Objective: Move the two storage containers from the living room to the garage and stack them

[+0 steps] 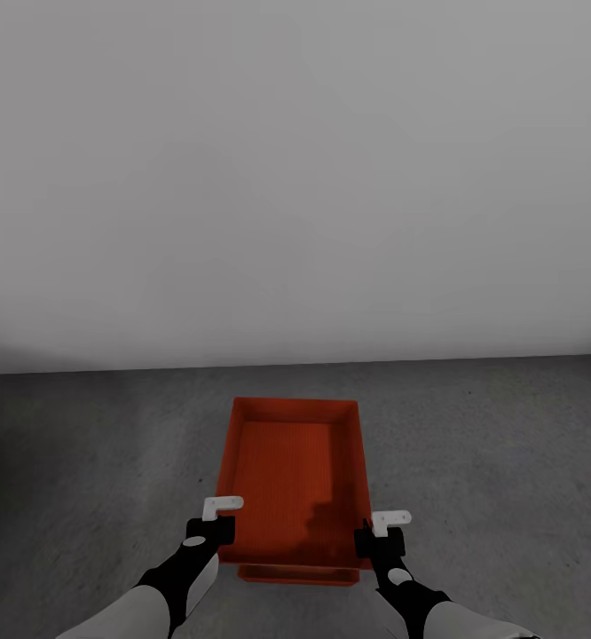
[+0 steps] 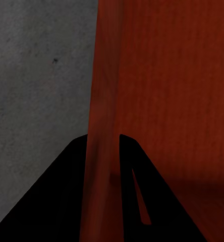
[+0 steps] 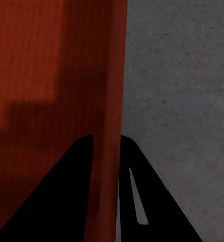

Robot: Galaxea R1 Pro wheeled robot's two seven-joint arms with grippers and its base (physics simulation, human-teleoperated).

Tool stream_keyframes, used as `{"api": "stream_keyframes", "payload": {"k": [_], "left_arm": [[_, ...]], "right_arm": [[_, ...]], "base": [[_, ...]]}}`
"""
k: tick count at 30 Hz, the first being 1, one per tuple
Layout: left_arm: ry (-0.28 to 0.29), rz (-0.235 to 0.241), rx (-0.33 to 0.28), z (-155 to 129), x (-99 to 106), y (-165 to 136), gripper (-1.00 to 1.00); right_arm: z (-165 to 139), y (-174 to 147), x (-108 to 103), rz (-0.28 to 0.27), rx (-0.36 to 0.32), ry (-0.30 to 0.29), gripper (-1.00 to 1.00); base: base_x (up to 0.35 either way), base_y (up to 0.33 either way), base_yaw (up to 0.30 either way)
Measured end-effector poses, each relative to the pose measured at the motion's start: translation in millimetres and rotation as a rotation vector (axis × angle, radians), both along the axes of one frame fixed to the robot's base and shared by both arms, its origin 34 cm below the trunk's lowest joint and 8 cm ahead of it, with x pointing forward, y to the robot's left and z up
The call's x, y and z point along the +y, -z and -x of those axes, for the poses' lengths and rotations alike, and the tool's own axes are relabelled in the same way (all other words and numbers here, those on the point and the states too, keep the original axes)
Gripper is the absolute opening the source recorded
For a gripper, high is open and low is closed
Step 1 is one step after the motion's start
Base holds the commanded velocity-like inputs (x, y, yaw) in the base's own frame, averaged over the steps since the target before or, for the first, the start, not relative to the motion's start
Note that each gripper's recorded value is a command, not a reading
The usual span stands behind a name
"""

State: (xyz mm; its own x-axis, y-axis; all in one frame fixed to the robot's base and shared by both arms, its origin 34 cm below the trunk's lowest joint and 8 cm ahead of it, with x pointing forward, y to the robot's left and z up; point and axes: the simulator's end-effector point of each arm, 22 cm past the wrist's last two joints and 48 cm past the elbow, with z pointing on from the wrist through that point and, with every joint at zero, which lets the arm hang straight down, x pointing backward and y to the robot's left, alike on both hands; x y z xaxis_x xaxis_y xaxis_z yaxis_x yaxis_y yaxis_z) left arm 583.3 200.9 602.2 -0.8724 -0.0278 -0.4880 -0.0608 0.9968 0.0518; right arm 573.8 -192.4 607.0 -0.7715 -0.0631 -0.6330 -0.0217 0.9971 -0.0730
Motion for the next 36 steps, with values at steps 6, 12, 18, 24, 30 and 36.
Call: {"api": "stream_keyframes", "payload": {"k": [6, 12, 18, 24, 30, 36], "left_arm": [[0.0, 0.0, -0.001, -0.4, 0.0, -0.2, -1.0], [0.001, 0.0, 0.001, 0.5, -0.1, 0.3, -1.0], [0.001, 0.0, 0.001, 0.3, -0.2, 0.2, -1.0], [0.001, 0.0, 0.002, 0.7, -0.1, 0.4, -1.0], [0.001, 0.0, 0.002, 0.9, 0.0, 0.5, -1.0], [0.001, 0.0, 0.003, 0.9, 0.0, 0.6, -1.0]], "right_arm": [[-0.2, -0.1, 0.0, 0.0, 0.0, 0.0, -1.0], [0.5, 0.3, -0.1, 0.0, 0.001, 0.0, -1.0], [0.2, 0.2, -0.3, 0.0, 0.001, -0.001, -1.0], [0.6, 0.4, -0.1, 0.0, 0.002, -0.001, -1.0], [0.8, 0.4, -0.1, 0.0, 0.002, 0.0, -1.0], [0.8, 0.4, -0.1, 0.0, 0.002, 0.0, -1.0]], "base": [[0.0, 0.0, 0.0], [0.0, 0.0, 0.0], [0.0, 0.0, 0.0], [0.0, 0.0, 0.0], [0.0, 0.0, 0.0], [0.0, 0.0, 0.0]]}}
